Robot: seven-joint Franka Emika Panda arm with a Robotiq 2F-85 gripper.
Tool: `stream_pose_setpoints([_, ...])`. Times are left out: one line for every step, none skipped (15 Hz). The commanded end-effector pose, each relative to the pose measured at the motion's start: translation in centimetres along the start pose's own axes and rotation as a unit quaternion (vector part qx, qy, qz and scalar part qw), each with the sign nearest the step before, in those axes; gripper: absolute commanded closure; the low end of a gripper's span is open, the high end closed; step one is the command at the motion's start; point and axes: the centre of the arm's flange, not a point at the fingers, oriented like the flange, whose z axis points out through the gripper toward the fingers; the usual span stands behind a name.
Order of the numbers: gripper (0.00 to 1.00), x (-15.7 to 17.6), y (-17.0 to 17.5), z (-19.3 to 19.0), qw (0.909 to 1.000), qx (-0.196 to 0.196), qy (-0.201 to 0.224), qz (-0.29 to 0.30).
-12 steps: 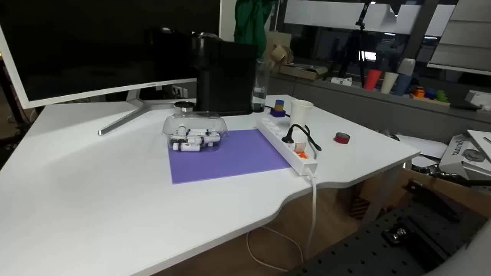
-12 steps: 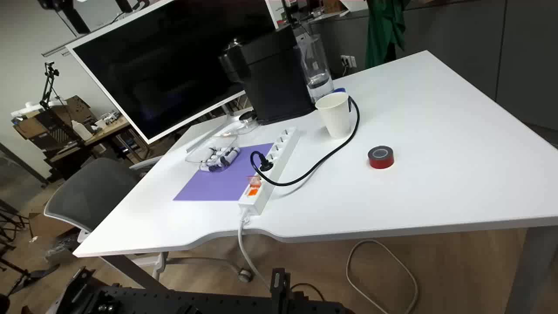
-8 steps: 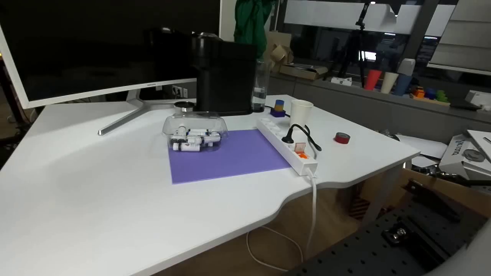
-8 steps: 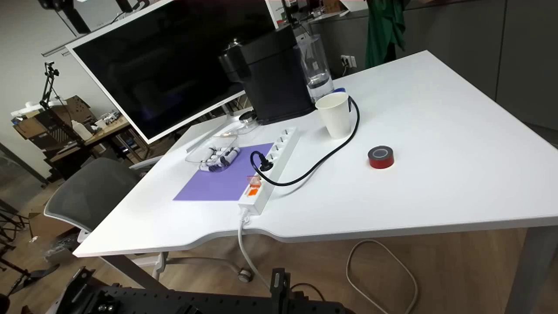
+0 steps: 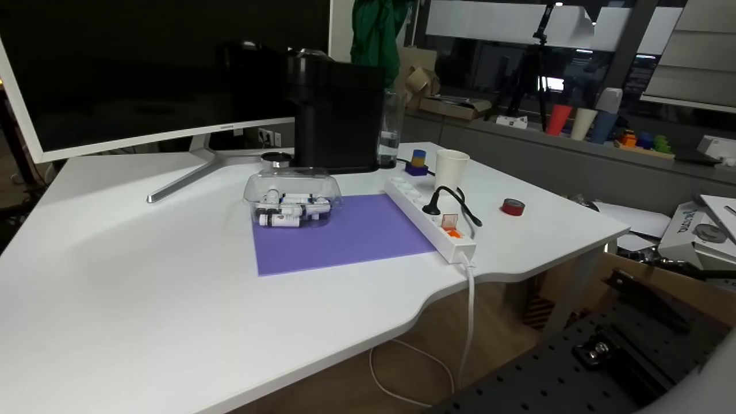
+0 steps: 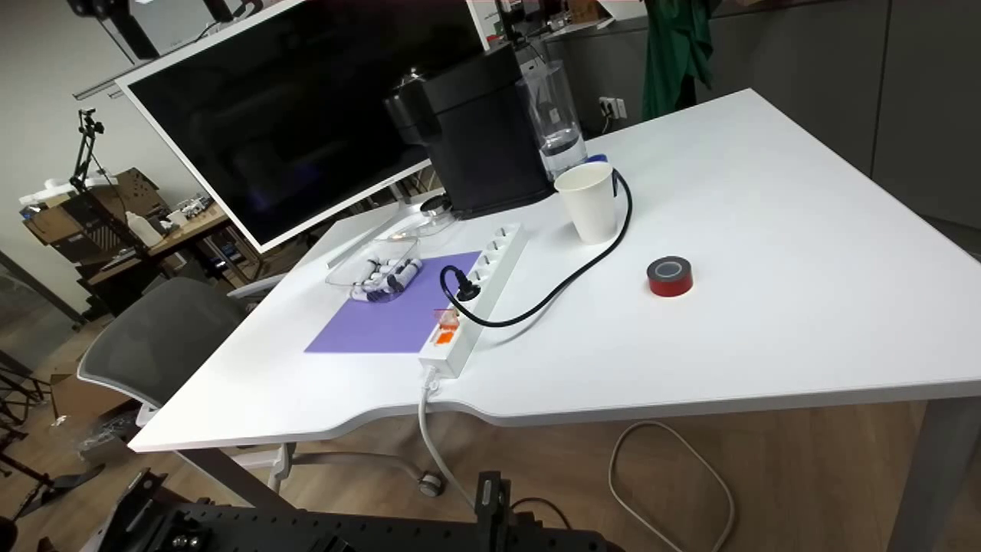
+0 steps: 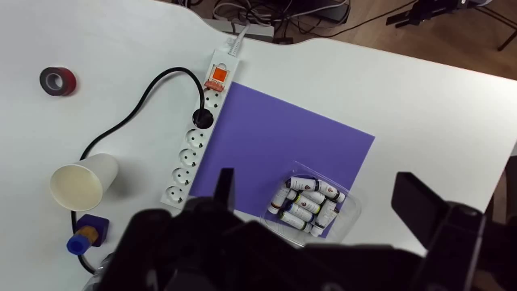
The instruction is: Switch on the main adapter switch
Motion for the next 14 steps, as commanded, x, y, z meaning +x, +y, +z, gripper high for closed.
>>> stream_pose_setpoints([0.0, 0.1, -0.1, 1.2, 0.9998, -0.011, 0.007, 0.011])
stream_pose_setpoints([0.0, 0.2, 0.1, 2.1, 0.9996, -0.016, 0.01, 0.021])
stream_pose_setpoints([0.0, 0.3, 0.2, 3.0, 0.9993, -0.02, 0.012, 0.029])
stream_pose_setpoints([0.0, 0.3, 0.5, 4.2, 0.999, -0.022, 0.011, 0.038])
stream_pose_setpoints([0.0, 0.2, 0.7, 5.3, 0.9985, -0.021, 0.013, 0.049])
stream_pose_setpoints([0.0, 0.0, 0.9, 6.6, 0.998, -0.016, 0.01, 0.061])
stream_pose_setpoints([0.0, -0.2, 1.2, 7.9, 0.9973, -0.014, 0.006, 0.072])
stream_pose_setpoints([0.0, -0.5, 1.4, 9.2, 0.9966, -0.008, -0.001, 0.082])
stream_pose_setpoints([0.0, -0.9, 1.7, 10.8, 0.9956, -0.003, -0.009, 0.093])
stream_pose_setpoints([0.0, -1.3, 1.9, 12.1, 0.9946, -0.001, -0.016, 0.103])
stream_pose_setpoints([0.0, -1.7, 2.2, 13.4, 0.9934, 0.003, -0.023, 0.112])
stream_pose_setpoints([0.0, -2.0, 2.7, 15.0, 0.9919, 0.0, -0.025, 0.125])
stream_pose_setpoints([0.0, -2.3, 3.2, 16.5, 0.9909, 0.002, -0.022, 0.133])
stream_pose_setpoints([0.0, -2.5, 3.7, 18.0, 0.9903, -0.002, -0.014, 0.138])
